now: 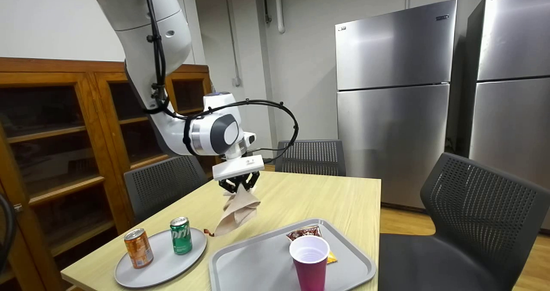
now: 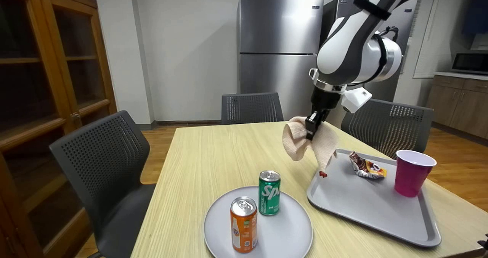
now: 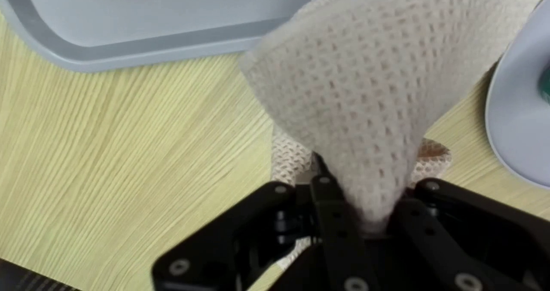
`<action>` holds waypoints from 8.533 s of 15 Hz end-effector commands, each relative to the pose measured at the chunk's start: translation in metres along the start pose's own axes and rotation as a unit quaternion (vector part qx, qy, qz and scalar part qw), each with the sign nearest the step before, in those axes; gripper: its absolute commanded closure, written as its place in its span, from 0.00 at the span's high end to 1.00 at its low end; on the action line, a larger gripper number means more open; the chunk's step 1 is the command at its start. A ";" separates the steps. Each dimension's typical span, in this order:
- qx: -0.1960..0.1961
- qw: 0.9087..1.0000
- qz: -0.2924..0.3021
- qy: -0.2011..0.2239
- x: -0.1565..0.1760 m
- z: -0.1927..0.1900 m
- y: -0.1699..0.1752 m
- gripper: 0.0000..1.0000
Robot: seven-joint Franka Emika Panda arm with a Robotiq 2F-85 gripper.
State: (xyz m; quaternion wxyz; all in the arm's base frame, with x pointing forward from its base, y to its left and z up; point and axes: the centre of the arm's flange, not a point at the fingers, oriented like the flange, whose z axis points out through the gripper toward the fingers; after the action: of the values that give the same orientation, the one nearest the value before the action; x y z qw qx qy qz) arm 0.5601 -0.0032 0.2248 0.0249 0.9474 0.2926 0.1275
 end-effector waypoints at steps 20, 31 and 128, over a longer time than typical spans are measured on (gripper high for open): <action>0.039 0.998 -0.036 -0.031 0.056 0.092 -0.010 0.27; 0.030 0.999 -0.039 -0.014 0.052 0.044 -0.001 1.00; 0.022 0.984 0.085 -0.155 -0.212 0.006 0.091 0.00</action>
State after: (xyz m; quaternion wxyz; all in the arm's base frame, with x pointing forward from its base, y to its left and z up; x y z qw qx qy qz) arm 0.4440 -0.1913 0.1803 0.0324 0.9802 0.1926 -0.0333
